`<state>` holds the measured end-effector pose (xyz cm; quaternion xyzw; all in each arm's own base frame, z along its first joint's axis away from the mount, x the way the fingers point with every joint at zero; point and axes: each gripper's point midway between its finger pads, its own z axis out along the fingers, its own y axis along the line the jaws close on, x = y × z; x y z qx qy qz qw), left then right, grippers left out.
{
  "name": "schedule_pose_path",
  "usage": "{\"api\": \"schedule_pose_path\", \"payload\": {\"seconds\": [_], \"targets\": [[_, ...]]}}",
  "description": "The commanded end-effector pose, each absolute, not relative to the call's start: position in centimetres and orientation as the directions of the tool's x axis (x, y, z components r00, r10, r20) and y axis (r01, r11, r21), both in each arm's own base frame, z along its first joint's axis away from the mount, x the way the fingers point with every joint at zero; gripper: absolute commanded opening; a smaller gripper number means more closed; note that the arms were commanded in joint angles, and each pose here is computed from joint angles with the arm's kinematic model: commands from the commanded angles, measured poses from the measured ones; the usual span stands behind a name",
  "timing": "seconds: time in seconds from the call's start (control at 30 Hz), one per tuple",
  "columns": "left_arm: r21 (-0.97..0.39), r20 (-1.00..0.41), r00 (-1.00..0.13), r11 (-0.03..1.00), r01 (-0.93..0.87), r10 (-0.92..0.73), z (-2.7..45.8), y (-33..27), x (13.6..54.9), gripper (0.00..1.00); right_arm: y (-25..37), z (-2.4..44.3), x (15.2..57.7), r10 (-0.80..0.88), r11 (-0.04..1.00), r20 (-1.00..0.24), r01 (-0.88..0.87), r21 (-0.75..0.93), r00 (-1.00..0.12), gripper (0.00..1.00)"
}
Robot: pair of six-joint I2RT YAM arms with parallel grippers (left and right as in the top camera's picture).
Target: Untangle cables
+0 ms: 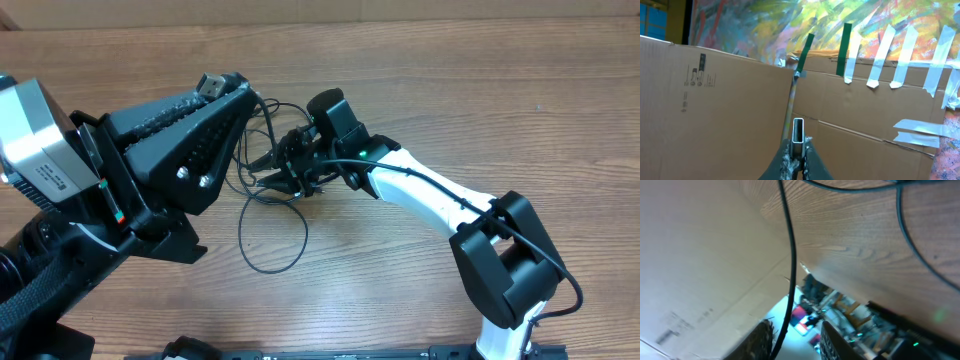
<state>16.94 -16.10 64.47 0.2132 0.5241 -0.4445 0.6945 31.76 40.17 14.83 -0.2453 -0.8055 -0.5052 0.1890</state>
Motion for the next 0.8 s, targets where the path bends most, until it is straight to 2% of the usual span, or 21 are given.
{"api": "schedule_pose_path", "payload": {"seconds": [0.0, 0.27, 0.3, 0.43, 0.5, 0.6, 0.7, 0.77], "targets": [[-0.171, -0.915, 0.054, 0.505, 0.846, -0.4, 64.8, -16.1, 16.7, 0.04, 40.7, 15.6, 31.7, 0.228, 0.331, 0.638, 0.674, 0.66, -0.736, 0.3], [-0.172, -0.914, 0.055, 0.508, 0.844, -0.401, 64.8, -16.1, 16.7, 0.04, 41.5, 17.6, 32.3, 0.163, 0.284, 0.59, 0.61, 0.74, -0.791, 0.15], [-0.172, -0.914, 0.055, 0.508, 0.844, -0.401, 64.8, -16.0, 16.7, 0.05, 41.5, 17.6, 32.3, 0.163, 0.284, 0.589, 0.61, 0.74, -0.791, 0.05], [-0.183, -0.913, 0.058, 0.532, 0.827, -0.404, 64.7, -15.8, 17.2, 0.04, 41.4, 17.5, 32.3, 0.151, 0.296, 0.553, 0.571, 0.766, -0.82, 0.04], [-0.188, -0.917, 0.071, 0.583, 0.791, -0.392, 64.3, -15.2, 18.1, 0.04, 41.3, 17.1, 32.2, 0.105, 0.329, 0.426, 0.435, 0.838, -0.899, 0.04], [-0.243, -0.932, 0.064, 0.744, 0.622, -0.358, 62.1, -12.9, 21.7, 0.04, 40.6, 15.8, 31.0, -0.01, 0.397, 0.23, 0.208, 0.894, -0.973, 0.04], [-0.296, -0.938, 0.023, 0.835, 0.464, -0.345, 59.8, -11.0, 24.6, 0.04, 39.6, 13.9, 29.8, -0.057, 0.469, 0.194, 0.145, 0.871, -0.979, 0.04], [-0.318, -0.947, -0.058, 0.901, 0.296, -0.315, 56.3, -9.6, 27.8, 0.04, 37.1, 10.5, 28.7, -0.029, 0.612, 0.207, 0.146, 0.777, -0.978, 0.04]]}}
